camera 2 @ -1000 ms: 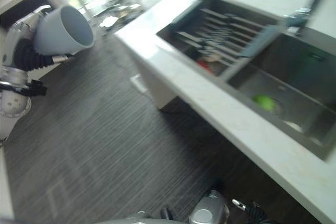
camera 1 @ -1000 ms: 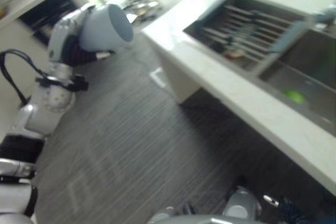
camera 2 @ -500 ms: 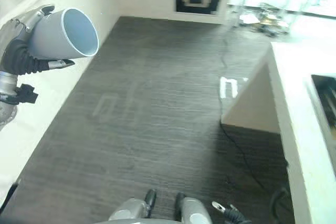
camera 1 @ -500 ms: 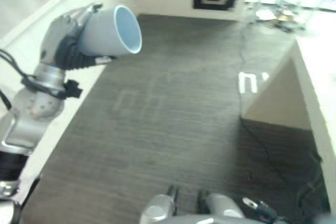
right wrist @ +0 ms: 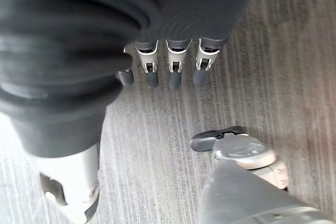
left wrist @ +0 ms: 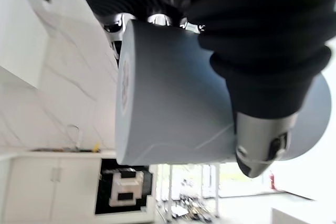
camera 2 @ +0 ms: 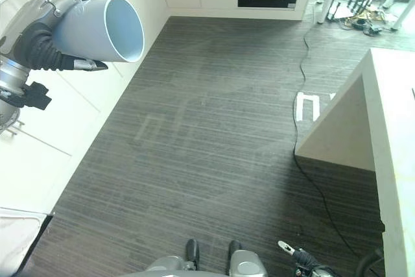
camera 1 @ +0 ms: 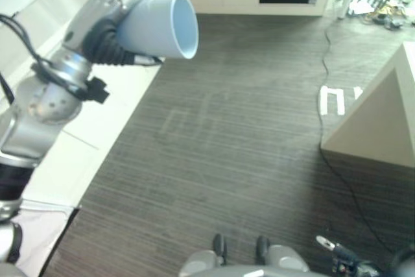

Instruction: Place the dishes in the dishwasher.

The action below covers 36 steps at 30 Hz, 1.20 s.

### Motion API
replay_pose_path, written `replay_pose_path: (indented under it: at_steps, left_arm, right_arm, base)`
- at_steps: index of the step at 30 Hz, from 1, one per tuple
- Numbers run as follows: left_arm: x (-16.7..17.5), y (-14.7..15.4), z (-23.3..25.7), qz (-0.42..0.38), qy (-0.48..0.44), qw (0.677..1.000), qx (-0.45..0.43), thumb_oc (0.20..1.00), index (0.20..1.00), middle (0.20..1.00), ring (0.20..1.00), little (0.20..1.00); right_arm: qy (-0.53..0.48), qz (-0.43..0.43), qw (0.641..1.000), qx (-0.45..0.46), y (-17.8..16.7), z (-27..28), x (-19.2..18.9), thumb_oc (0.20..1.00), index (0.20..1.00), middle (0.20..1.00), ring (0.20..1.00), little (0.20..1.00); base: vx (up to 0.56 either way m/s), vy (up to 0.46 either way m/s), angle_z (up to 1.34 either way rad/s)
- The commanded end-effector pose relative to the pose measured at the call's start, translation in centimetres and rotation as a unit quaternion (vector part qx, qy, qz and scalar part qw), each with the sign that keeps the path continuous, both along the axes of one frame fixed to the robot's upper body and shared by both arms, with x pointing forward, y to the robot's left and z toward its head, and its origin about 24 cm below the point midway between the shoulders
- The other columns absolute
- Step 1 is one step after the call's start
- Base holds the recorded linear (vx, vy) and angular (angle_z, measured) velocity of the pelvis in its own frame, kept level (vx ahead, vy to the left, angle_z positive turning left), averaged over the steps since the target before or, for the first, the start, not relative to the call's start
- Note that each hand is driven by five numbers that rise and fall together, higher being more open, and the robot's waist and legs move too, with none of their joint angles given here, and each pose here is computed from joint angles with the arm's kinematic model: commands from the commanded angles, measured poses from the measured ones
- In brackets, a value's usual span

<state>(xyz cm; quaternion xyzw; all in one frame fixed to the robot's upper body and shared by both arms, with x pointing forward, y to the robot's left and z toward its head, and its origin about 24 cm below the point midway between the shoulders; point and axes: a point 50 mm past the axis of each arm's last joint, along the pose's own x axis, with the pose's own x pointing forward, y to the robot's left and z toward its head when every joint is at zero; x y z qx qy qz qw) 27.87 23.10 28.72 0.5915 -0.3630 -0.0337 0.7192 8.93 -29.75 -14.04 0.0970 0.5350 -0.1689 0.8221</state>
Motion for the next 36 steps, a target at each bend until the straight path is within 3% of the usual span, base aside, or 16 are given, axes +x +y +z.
replay_pose_path:
  at_steps: [1, 7, 8, 12, 26, 36]
  left_arm:
    - [-0.6, 0.4, 3.3, -0.006, -0.067, 0.998, -0.021, 0.200, 0.200, 0.200, 0.200, 0.200]
    - [-0.2, -0.3, 2.6, -0.016, -0.056, 0.998, -0.025, 0.200, 0.200, 0.200, 0.200, 0.200]
    - [4.7, -1.3, -2.6, 0.009, 0.020, 0.994, -0.109, 0.200, 0.200, 0.200, 0.200, 0.200]
    - [4.4, -0.7, -2.7, 0.007, 0.022, 0.993, -0.119, 0.200, 0.200, 0.200, 0.200, 0.200]
    - [4.2, -0.3, -2.9, 0.021, 0.051, 0.994, -0.094, 0.200, 0.200, 0.200, 0.200, 0.200]
    - [3.9, -0.7, -3.7, -0.010, 0.069, 0.995, -0.070, 0.200, 0.200, 0.200, 0.200, 0.200]
  right_arm:
    - [-0.004, -0.009, 1.000, -0.001, -0.6, 0.2, -0.4, 1.000, 1.000, 1.000, 1.000, 1.000]
    - [0.004, -0.002, 1.000, 0.019, -0.2, 0.0, -0.6, 1.000, 1.000, 1.000, 1.000, 1.000]
    - [-0.048, -0.047, 0.992, 0.107, 0.8, 0.3, 1.4, 1.000, 1.000, 1.000, 1.000, 1.000]
    - [-0.078, -0.040, 0.991, 0.104, 0.0, 1.0, 2.2, 1.000, 1.000, 1.000, 1.000, 1.000]
    - [-0.020, 0.055, 0.997, 0.054, -0.7, 1.2, 2.6, 1.000, 1.000, 1.000, 1.000, 1.000]
    - [-0.052, 0.017, 0.998, 0.029, 0.0, 0.8, 2.1, 1.000, 1.000, 1.000, 1.000, 1.000]
  base:
    - [0.00, 0.003, -0.10]
    - [0.01, 0.016, -0.14]
    - [0.01, 0.019, -0.07]
    - [0.02, -0.034, 0.01]
    - [0.30, 0.081, -0.14]
    - [0.44, 0.361, -0.13]
